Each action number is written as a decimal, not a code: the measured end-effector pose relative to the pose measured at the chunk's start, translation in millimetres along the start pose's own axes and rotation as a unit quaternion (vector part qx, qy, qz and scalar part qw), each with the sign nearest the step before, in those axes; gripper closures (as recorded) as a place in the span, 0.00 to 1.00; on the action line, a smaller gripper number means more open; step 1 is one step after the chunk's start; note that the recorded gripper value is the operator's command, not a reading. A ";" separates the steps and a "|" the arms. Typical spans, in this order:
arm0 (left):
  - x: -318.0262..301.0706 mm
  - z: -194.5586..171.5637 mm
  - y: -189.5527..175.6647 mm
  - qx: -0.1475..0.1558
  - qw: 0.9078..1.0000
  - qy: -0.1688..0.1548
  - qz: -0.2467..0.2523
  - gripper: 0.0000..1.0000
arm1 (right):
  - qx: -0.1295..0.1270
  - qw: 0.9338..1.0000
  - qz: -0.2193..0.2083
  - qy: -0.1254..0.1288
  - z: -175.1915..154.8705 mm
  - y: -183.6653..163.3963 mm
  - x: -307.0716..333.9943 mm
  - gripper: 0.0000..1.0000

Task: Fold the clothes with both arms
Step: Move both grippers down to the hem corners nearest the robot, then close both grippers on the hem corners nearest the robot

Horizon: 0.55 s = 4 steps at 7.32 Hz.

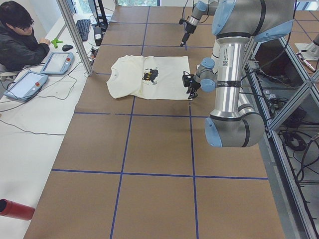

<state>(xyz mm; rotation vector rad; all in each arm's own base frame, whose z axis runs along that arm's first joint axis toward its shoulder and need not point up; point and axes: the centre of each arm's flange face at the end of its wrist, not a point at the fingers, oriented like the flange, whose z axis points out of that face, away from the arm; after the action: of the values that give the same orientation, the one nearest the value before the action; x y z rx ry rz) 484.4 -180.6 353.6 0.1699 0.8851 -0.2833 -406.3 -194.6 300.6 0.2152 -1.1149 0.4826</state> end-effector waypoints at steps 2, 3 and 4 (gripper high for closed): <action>-2.7 5.1 1.6 0.000 1.000 -0.006 0.006 0.48 | 0.001 1.000 0.000 0.000 0.7 0.2 0.4 0.00; -3.2 6.3 2.0 0.000 1.000 -0.007 0.010 0.50 | 0.001 1.000 -0.001 0.001 1.0 0.2 0.6 0.00; -3.4 6.8 2.1 0.000 1.000 -0.007 0.012 0.51 | 0.001 1.000 0.000 0.001 1.1 0.2 0.6 0.00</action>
<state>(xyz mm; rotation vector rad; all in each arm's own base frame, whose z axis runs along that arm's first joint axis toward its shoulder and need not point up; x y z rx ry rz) 488.0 -179.8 360.5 0.1774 0.8684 -0.2621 -407.1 -194.7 301.6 0.2171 -1.1126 0.4831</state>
